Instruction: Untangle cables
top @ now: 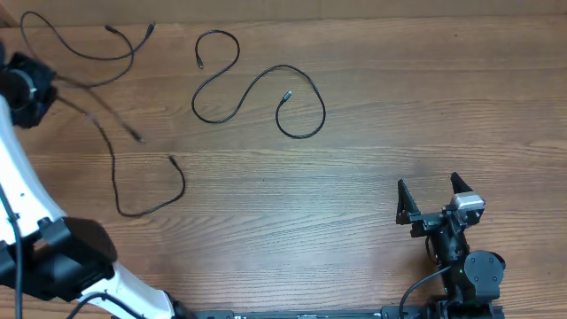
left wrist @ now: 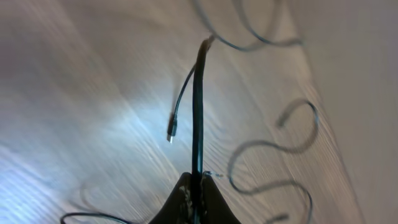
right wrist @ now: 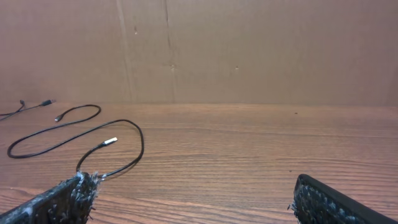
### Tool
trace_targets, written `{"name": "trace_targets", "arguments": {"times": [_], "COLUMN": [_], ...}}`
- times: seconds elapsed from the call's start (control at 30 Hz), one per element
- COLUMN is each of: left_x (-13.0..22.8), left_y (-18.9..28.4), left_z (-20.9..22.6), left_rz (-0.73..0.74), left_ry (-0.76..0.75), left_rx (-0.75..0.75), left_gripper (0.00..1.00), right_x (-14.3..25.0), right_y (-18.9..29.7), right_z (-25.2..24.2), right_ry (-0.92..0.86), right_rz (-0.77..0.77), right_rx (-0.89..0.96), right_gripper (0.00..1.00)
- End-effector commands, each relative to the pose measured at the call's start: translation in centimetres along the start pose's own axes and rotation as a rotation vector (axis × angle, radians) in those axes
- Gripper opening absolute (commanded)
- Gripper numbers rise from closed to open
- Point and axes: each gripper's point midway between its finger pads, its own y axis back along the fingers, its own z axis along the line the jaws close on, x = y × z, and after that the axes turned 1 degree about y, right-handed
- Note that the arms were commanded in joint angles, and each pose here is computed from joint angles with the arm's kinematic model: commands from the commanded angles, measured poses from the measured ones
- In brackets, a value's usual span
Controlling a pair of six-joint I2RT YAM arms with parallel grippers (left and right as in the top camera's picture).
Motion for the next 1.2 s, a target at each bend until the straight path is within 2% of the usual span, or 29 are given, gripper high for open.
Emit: {"name": "trace_targets", "arguments": {"times": [0.0, 0.1, 0.2, 0.4, 0.43, 0.5, 0.53, 0.57, 0.6, 0.63, 0.73, 0.87, 1.03, 1.07, 1.1, 1.17], "left_x": [-2.4, -4.1, -6.8, -11.1, -11.5, -11.8, -11.7, -11.5, -11.3, -10.9, -9.5, -6.5, -0.2, 1.5, 3.1, 4.8], "left_y": [-2.7, -5.3, -8.5, -7.5, -7.3, -7.3, -7.3, -7.4, -7.4, -7.5, -7.5, -7.7, -9.4, -9.9, -10.7, -11.4], "left_z": [3.9, 5.9, 6.5, 9.7, 10.4, 12.1, 12.5, 13.0, 13.1, 13.2, 13.5, 13.6, 14.3, 14.4, 14.3, 14.3], "left_rz": [0.019, 0.024, 0.007, -0.080, -0.076, -0.066, -0.061, -0.052, -0.045, -0.031, 0.024, 0.133, 0.341, 0.401, 0.449, 0.501], "left_ry": [0.110, 0.154, 0.134, 0.224, 0.243, 0.261, 0.242, 0.193, 0.158, 0.102, 0.033, 0.039, 0.032, 0.002, -0.036, -0.070], "left_rx": [-0.071, -0.095, -0.026, 0.045, 0.069, 0.056, 0.051, 0.037, 0.032, 0.025, 0.008, -0.022, -0.151, -0.169, -0.175, -0.182], "left_gripper": [0.04, 0.04, 0.04, 0.04, 0.14, 0.57, 0.69, 0.87, 0.96, 0.99, 0.99, 1.00, 0.99, 0.99, 0.93, 0.93], "right_x": [0.2, 0.2, 0.2, 0.2, 0.2, 0.2, 0.2, 0.2, 0.2, 0.2, 0.2, 0.2, 0.2, 0.2, 0.2, 0.2], "right_y": [0.0, 0.0, 0.0, 0.0, 0.0, 0.0, 0.0, 0.0, 0.0, 0.0, 0.0, 0.0, 0.0, 0.0, 0.0, 0.0], "right_z": [-0.2, -0.2, -0.2, -0.2, -0.2, -0.2, -0.2, -0.2, -0.2, -0.2, -0.2, -0.2, -0.2, -0.2, -0.2, -0.2], "right_ry": [0.009, 0.009, 0.009, 0.009, 0.009, 0.009, 0.009, 0.009, 0.009, 0.009, 0.009, 0.009, 0.009, 0.009, 0.009, 0.009], "right_rz": [-0.003, -0.003, -0.003, -0.003, -0.003, -0.003, -0.003, -0.003, -0.003, -0.003, -0.003, -0.003, -0.003, -0.003, -0.003, -0.003], "right_rx": [0.010, 0.010, 0.010, 0.010, 0.010, 0.010, 0.010, 0.010, 0.010, 0.010, 0.010, 0.010, 0.010, 0.010, 0.010, 0.010], "right_gripper": [1.00, 1.00, 1.00, 1.00, 1.00, 1.00, 1.00, 1.00, 1.00, 1.00, 1.00, 1.00, 1.00, 1.00, 1.00, 1.00]}}
